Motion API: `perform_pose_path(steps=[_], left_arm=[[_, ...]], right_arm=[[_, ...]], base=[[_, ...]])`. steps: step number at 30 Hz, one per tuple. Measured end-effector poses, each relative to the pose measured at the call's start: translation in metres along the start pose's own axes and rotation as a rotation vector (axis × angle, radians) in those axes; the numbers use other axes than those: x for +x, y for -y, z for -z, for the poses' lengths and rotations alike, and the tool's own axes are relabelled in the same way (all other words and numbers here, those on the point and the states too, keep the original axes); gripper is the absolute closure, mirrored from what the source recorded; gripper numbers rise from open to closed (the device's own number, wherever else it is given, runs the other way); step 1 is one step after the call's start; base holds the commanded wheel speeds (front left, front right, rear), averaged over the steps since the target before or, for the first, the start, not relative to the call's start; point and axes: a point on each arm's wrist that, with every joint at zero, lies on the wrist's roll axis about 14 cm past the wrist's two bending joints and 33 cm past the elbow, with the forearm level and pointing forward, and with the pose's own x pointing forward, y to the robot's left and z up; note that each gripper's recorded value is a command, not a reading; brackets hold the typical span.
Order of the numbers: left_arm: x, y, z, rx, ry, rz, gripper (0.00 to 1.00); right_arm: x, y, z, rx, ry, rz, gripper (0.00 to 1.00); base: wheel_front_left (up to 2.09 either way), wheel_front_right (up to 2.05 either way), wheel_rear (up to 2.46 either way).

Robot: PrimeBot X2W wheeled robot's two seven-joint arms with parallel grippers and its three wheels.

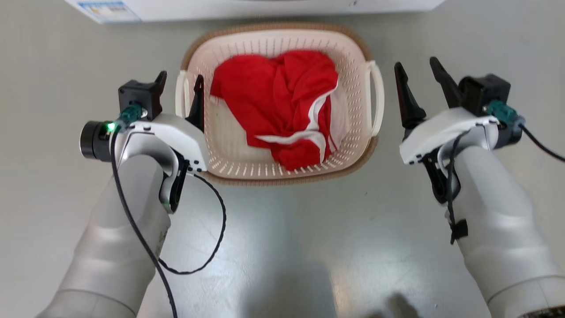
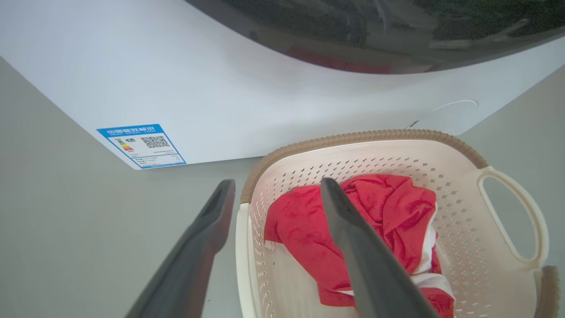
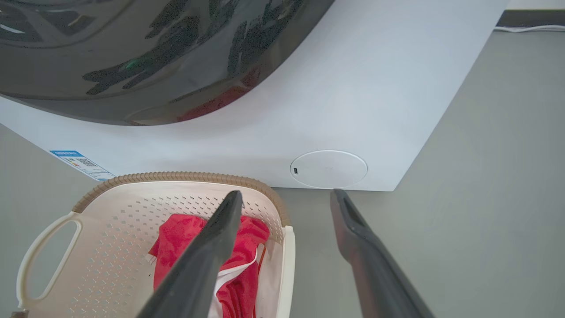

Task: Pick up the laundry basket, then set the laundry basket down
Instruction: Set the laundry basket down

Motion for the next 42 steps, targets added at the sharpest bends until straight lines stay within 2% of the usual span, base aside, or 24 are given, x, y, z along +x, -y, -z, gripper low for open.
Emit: perform_pose_path(steps=[8, 20, 30, 42], left_arm=[[-0.041, 0.008, -0.049, -0.061, 0.136, -0.004, 0.0], [-0.107, 0.003, -0.099, -0.102, 0.303, -0.02, 0.0], [-0.177, -0.013, -0.099, -0.144, 0.375, -0.095, 0.0], [-0.243, -0.003, -0.097, -0.159, 0.458, -0.097, 0.0]], right_arm=[[-0.044, 0.006, -0.053, -0.036, 0.145, 0.035, 0.0], [-0.105, -0.006, -0.116, -0.097, 0.347, 0.03, 0.0], [-0.167, -0.013, -0.124, -0.118, 0.425, 0.038, 0.0], [-0.232, -0.018, -0.117, -0.137, 0.439, 0.055, 0.0]], base=[[0.0, 0.0, 0.0], [0.0, 0.0, 0.0], [0.0, 0.0, 0.0], [0.0, 0.0, 0.0]])
